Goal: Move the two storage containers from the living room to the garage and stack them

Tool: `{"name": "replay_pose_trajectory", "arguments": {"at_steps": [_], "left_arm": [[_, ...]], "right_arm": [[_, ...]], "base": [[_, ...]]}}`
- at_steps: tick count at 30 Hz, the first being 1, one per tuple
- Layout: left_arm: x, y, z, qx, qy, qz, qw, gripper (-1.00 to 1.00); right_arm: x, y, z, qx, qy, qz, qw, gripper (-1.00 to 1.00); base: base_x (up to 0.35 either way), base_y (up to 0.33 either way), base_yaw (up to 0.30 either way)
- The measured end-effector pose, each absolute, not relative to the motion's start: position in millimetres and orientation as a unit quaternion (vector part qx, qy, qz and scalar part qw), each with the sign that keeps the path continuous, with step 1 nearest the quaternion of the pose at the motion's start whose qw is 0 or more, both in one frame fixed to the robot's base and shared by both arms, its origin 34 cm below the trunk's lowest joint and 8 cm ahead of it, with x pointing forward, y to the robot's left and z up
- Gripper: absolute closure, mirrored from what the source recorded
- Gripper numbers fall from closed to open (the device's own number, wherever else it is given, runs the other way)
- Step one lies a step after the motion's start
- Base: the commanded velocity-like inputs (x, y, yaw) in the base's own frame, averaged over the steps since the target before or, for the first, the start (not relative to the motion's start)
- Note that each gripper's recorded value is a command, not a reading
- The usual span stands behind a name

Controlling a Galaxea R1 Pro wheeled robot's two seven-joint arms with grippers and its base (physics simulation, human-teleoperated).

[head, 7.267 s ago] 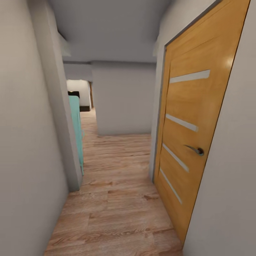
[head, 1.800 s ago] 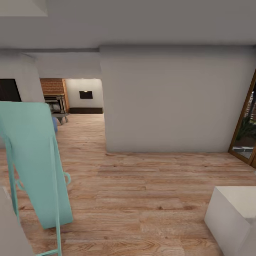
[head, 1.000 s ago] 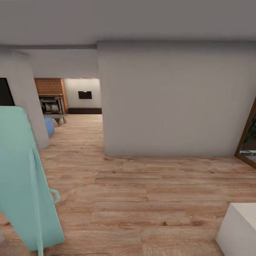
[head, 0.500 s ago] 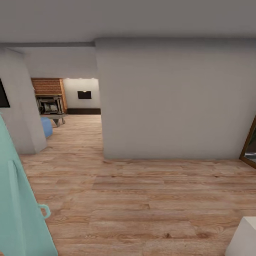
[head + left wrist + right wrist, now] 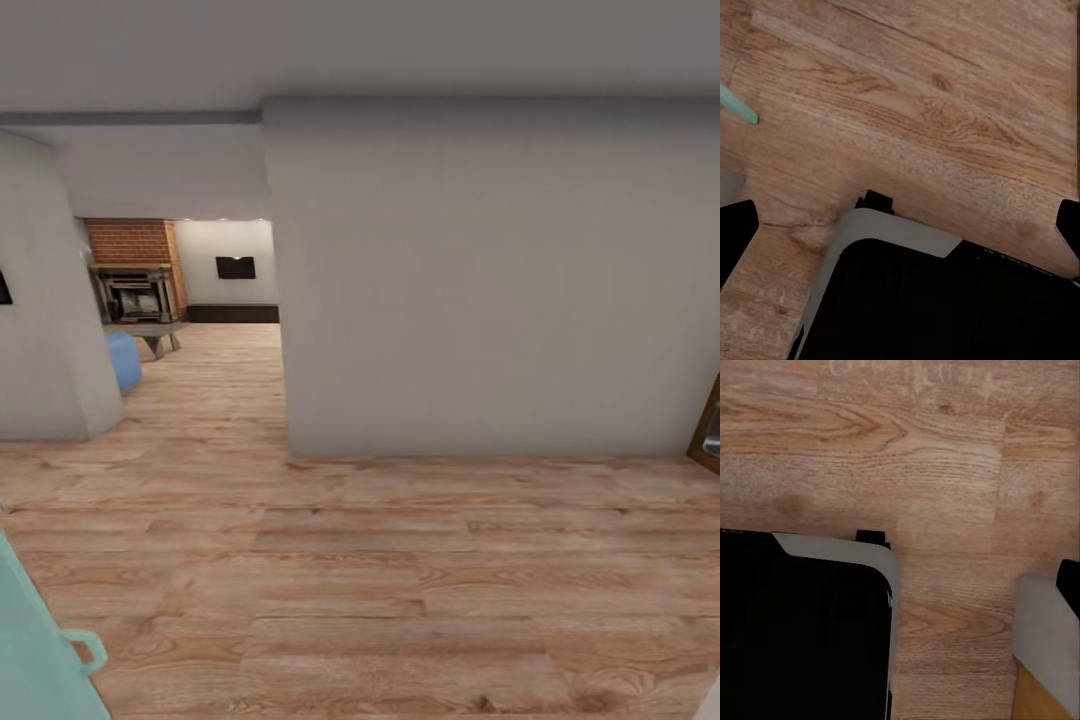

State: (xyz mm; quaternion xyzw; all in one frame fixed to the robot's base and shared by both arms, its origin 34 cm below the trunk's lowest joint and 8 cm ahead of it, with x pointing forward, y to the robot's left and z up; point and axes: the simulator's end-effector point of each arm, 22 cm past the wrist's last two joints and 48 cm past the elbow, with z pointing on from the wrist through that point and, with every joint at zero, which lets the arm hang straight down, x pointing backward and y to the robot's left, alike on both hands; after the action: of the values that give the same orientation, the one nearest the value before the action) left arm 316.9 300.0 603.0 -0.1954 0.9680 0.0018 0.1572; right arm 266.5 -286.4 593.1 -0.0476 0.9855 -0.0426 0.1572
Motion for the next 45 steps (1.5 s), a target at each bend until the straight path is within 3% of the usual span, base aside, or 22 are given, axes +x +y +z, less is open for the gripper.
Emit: {"name": "replay_pose_trajectory", "arguments": {"at_steps": [45], "left_arm": [[316.8,299.8,603.0,-0.195,0.968,0.002,0.157,-1.00]], "right_arm": [[266.6,-288.6,593.3,-0.045,0.985,-0.046,0.157,-1.00]], "base": [[0.323,0.000,0.000]]}}
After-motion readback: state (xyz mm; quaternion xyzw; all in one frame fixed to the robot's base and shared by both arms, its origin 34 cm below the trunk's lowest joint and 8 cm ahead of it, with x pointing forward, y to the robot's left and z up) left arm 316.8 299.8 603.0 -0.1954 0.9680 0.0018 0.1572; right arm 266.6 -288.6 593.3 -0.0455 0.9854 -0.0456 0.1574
